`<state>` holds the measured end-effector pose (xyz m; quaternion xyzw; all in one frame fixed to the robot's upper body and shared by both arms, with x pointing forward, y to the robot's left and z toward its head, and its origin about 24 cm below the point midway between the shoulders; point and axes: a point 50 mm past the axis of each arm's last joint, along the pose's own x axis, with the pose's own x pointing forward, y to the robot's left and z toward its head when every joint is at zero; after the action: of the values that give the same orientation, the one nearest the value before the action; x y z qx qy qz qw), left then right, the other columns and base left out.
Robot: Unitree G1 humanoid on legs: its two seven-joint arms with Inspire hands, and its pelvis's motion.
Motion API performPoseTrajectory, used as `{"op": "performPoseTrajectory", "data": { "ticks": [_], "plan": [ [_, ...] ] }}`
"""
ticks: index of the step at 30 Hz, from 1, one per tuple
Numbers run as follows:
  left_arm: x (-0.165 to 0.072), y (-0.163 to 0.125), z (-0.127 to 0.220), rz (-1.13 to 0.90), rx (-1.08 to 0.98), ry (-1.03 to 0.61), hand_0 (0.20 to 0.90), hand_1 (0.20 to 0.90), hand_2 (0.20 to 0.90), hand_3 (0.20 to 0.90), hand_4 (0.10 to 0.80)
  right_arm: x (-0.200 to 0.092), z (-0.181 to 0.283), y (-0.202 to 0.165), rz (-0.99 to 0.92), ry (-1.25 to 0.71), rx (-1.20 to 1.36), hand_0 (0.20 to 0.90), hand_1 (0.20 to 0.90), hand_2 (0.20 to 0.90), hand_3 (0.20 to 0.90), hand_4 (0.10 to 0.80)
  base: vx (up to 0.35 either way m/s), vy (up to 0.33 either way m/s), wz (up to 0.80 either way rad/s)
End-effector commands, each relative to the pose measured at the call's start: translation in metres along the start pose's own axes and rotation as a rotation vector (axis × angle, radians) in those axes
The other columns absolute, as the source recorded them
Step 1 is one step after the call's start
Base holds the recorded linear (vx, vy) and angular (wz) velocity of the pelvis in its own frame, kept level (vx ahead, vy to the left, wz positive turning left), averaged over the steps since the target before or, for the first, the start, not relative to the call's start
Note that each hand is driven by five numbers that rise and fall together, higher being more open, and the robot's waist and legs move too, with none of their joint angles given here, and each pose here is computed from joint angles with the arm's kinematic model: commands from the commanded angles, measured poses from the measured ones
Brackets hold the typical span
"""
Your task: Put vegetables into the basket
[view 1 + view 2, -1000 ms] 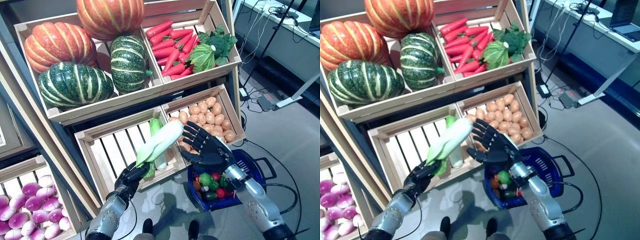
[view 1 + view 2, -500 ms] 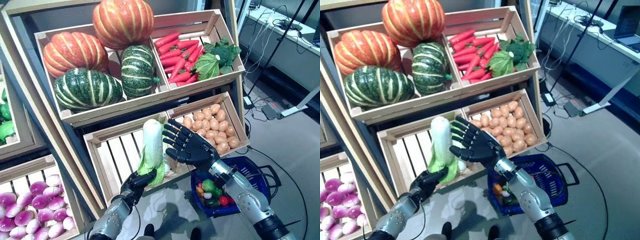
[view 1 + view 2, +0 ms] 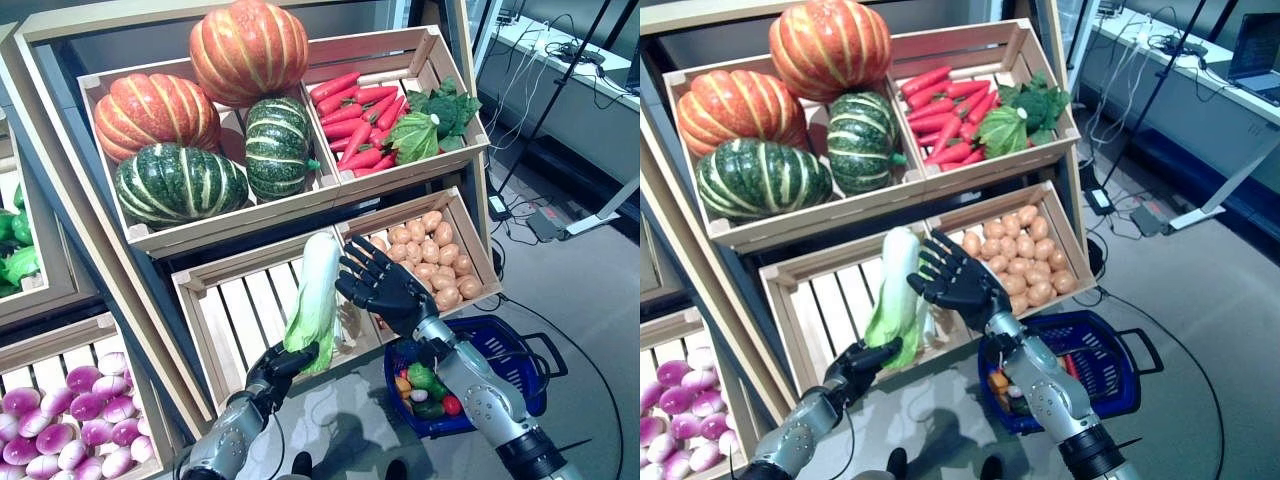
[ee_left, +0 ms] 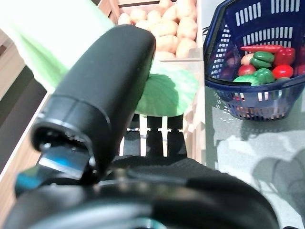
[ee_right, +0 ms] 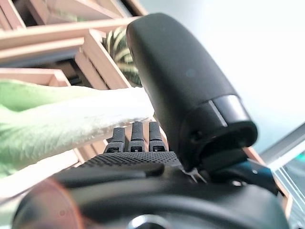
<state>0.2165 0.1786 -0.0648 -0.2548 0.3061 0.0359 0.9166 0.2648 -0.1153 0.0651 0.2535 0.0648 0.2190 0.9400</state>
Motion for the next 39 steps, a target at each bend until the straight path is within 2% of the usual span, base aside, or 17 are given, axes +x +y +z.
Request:
{"op": "performPoseTrajectory", "data": {
  "ticks": [1, 6, 13, 20, 27, 33, 39],
  "plan": [
    [0.012, -0.035, 0.047, -0.136, 0.069, -0.169, 0.300, 0.300, 0.300, 0.300, 0.400, 0.008, 0.044, 0.021, 0.023, -0.267, -0.032, 0.900, 0.900, 0.900, 0.900, 0.800, 0.000, 0.000, 0.00],
    [0.011, -0.035, 0.048, -0.118, 0.076, -0.175, 0.300, 0.300, 0.300, 0.300, 0.400, 0.007, 0.044, 0.016, -0.046, -0.257, -0.073, 0.900, 0.900, 0.900, 0.900, 0.800, 0.000, 0.000, 0.00],
    [0.011, -0.032, 0.049, -0.110, 0.099, -0.177, 0.300, 0.300, 0.300, 0.300, 0.400, 0.007, 0.041, 0.017, -0.021, -0.209, -0.100, 0.900, 0.900, 0.900, 0.900, 0.800, 0.000, 0.000, 0.00],
    [0.010, -0.029, 0.049, -0.123, 0.136, -0.160, 0.300, 0.300, 0.300, 0.300, 0.400, 0.008, 0.023, 0.033, 0.250, -0.046, 0.017, 0.900, 0.900, 0.900, 0.900, 0.800, 0.000, 0.000, 0.00],
    [0.010, -0.026, 0.045, -0.151, 0.166, -0.136, 0.300, 0.300, 0.300, 0.300, 0.400, 0.007, 0.010, 0.044, 0.430, 0.056, 0.114, 0.900, 0.900, 0.900, 0.900, 0.800, 0.000, 0.000, 0.00],
    [0.009, -0.027, 0.042, -0.186, 0.193, -0.118, 0.300, 0.300, 0.300, 0.300, 0.400, 0.007, 0.004, 0.046, 0.482, 0.095, 0.142, 0.900, 0.900, 0.900, 0.900, 0.800, 0.000, 0.000, 0.00],
    [0.009, -0.028, 0.041, -0.205, 0.231, -0.111, 0.300, 0.300, 0.300, 0.300, 0.400, 0.009, 0.002, 0.044, 0.445, 0.104, 0.114, 0.900, 0.900, 0.900, 0.900, 0.800, 0.000, 0.000, 0.00]
  ]
}}
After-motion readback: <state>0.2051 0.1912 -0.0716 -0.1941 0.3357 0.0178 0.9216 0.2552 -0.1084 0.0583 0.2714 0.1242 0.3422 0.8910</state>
